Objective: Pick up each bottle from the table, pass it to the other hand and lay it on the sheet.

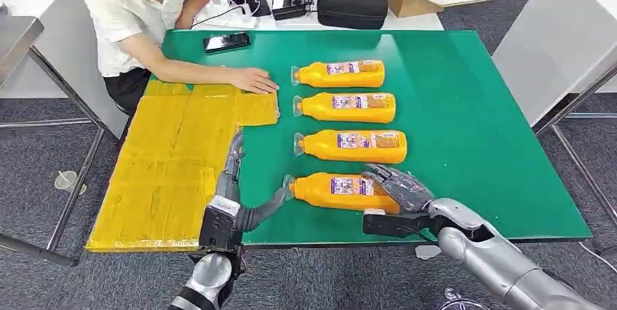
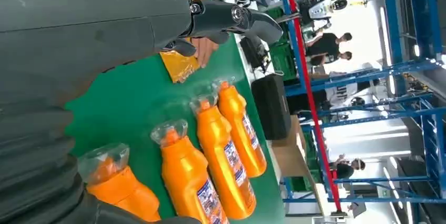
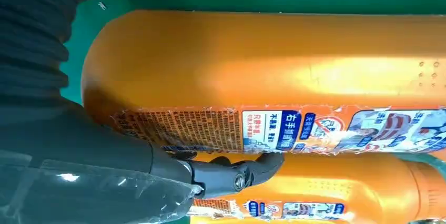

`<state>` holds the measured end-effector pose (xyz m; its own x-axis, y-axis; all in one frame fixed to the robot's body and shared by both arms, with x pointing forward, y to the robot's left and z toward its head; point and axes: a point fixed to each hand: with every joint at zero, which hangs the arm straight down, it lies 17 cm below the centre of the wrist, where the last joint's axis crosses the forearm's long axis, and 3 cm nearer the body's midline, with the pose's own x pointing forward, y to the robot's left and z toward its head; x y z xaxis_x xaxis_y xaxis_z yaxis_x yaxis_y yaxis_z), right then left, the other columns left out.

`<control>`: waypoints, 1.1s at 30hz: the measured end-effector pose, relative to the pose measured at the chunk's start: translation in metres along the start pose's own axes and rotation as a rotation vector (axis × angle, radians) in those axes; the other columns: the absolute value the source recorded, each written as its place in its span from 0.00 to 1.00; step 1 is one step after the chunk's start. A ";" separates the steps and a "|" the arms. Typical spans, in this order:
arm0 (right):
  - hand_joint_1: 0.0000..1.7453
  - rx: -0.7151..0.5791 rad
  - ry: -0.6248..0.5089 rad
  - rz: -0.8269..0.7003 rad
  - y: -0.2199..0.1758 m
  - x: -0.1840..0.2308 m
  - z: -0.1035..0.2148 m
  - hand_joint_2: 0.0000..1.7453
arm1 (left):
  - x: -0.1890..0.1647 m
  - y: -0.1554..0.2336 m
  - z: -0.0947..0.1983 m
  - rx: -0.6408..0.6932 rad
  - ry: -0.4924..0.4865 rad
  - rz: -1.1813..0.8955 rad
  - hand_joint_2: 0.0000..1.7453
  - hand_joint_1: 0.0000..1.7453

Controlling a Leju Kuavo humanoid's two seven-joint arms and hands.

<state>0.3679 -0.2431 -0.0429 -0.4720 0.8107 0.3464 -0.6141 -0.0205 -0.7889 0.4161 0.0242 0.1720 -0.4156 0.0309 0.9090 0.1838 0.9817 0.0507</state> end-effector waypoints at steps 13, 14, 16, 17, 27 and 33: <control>1.00 -0.123 -0.013 -0.080 -0.010 0.014 -0.018 1.00 | 0.000 -0.001 0.001 0.000 0.000 0.000 1.00 0.00; 1.00 -0.130 -0.012 -0.088 -0.010 0.014 -0.019 1.00 | 0.000 -0.002 0.001 -0.002 0.000 0.001 1.00 0.00; 1.00 -0.147 -0.016 -0.122 -0.012 0.016 -0.020 1.00 | 0.000 -0.002 0.001 -0.002 0.000 0.002 1.00 0.00; 1.00 -0.155 -0.016 -0.143 -0.013 0.016 -0.020 1.00 | 0.000 -0.002 0.001 -0.002 0.000 0.004 1.00 0.00; 1.00 -0.201 -0.005 -0.247 -0.019 0.012 -0.023 1.00 | 0.001 -0.004 0.002 -0.006 0.001 0.014 1.00 0.00; 1.00 -0.208 -0.002 -0.258 -0.020 0.012 -0.024 1.00 | 0.001 -0.004 0.002 -0.006 0.001 0.014 1.00 0.00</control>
<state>0.3899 -0.2193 -0.0352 -0.3188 0.7723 0.5494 -0.5712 0.3059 -0.7616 0.4133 0.0206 0.1718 -0.4119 0.0449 0.9101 0.1954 0.9799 0.0401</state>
